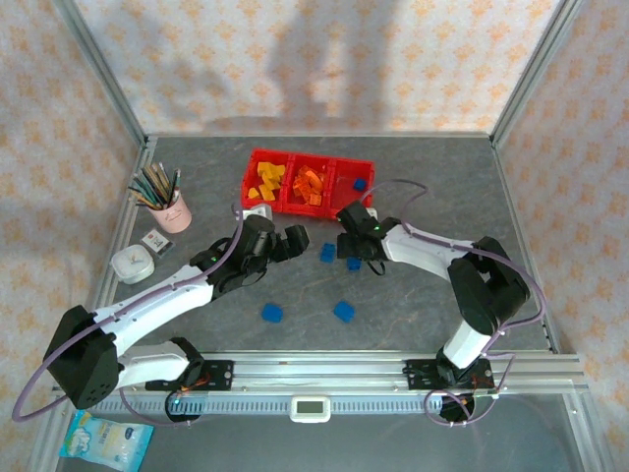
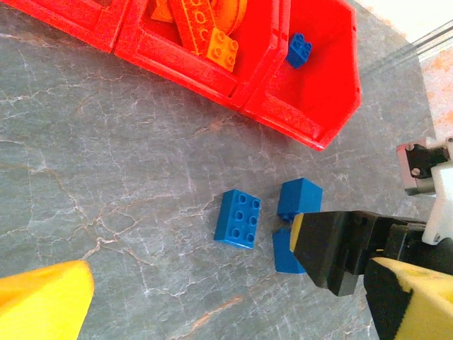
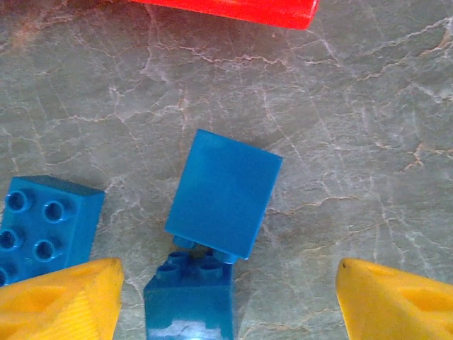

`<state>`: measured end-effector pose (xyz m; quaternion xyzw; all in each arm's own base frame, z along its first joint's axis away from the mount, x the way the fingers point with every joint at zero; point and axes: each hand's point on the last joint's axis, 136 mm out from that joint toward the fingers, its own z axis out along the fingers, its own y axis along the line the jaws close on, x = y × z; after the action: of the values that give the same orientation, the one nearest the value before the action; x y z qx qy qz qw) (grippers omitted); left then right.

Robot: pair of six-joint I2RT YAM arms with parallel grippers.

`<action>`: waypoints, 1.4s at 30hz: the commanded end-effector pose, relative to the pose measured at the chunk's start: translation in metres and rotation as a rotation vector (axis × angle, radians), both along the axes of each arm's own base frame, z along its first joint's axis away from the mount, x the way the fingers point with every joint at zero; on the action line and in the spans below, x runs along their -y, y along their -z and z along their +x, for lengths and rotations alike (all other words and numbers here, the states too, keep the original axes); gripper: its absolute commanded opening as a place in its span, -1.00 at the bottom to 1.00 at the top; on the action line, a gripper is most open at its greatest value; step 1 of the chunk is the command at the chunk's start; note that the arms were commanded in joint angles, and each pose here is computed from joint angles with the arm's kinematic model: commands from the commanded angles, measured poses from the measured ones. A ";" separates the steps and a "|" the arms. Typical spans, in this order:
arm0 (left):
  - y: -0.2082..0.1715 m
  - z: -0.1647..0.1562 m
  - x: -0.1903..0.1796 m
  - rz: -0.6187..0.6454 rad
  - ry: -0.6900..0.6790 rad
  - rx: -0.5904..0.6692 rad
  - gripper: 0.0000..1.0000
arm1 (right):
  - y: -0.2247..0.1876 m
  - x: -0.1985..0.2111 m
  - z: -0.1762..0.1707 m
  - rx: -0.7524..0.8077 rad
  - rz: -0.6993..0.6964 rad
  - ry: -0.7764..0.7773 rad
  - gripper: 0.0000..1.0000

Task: Sort the legos into containers by color
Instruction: Pick up the lego from the center of the table, then place the lego in the container.

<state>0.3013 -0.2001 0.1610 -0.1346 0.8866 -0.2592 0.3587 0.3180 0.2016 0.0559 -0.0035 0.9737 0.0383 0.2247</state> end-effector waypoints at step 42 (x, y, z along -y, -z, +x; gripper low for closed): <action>-0.056 0.080 -0.010 0.073 -0.054 0.145 0.99 | -0.070 -0.012 0.192 0.206 0.044 0.115 -0.42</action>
<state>0.3705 -0.1873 0.2048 -0.1369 0.8694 -0.2222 0.4196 0.4935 0.2156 0.1323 0.0607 0.9420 0.0666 0.3233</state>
